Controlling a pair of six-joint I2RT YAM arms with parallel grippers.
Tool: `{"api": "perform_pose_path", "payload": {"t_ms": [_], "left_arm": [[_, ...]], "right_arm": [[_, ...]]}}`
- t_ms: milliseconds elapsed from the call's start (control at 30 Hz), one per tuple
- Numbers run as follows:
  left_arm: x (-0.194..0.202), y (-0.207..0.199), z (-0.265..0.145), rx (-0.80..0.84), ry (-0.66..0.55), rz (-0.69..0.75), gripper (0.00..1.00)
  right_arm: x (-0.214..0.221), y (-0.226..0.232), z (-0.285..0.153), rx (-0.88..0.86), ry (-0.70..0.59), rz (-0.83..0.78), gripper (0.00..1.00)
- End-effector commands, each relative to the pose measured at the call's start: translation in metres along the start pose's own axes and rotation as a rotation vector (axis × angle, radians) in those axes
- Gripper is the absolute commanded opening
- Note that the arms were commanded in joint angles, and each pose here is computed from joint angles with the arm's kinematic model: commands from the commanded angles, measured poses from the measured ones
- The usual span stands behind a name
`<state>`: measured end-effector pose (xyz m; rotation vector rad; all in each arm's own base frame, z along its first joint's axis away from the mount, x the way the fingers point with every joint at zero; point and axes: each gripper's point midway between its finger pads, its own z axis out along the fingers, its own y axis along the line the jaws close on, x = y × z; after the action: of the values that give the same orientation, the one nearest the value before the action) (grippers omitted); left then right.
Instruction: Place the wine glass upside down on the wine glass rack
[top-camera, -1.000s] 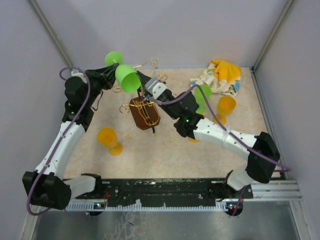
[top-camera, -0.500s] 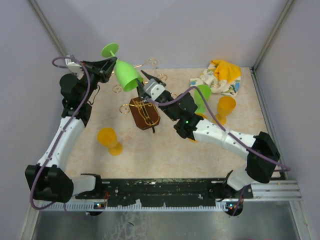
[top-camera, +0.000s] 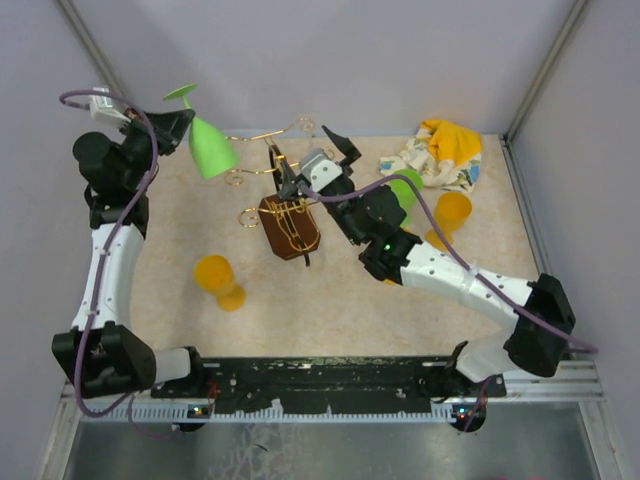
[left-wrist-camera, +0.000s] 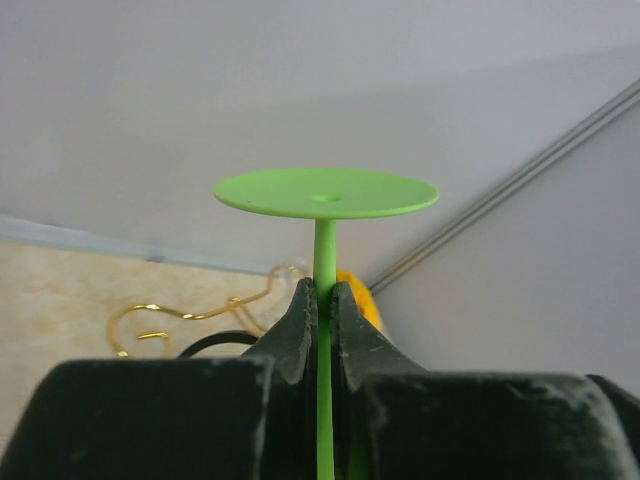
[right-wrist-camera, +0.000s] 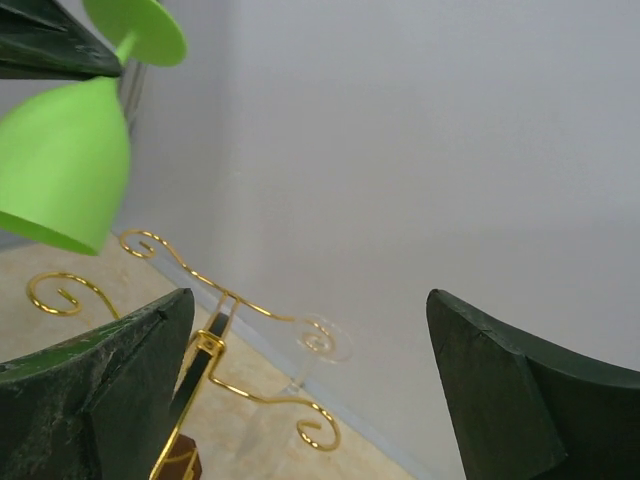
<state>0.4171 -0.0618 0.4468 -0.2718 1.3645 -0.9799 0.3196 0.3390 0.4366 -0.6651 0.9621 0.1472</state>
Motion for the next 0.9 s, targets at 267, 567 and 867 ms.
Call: {"api": "perform_pose_path", "payload": {"t_ms": [267, 567, 867], "left_arm": [[-0.023, 0.022, -0.049, -0.192, -0.018, 0.534, 0.0], [0.013, 0.046, -0.049, -0.063, -0.037, 0.659, 0.0], [0.046, 0.054, -0.044, 0.107, -0.028, 0.681, 0.0]], "right_arm": [[-0.009, -0.061, -0.031, 0.207, 0.129, 0.015, 0.99], [-0.002, -0.065, -0.042, 0.219, 0.165, 0.015, 0.99], [0.002, -0.066, -0.043, 0.215, 0.163, 0.006, 0.99]]}}
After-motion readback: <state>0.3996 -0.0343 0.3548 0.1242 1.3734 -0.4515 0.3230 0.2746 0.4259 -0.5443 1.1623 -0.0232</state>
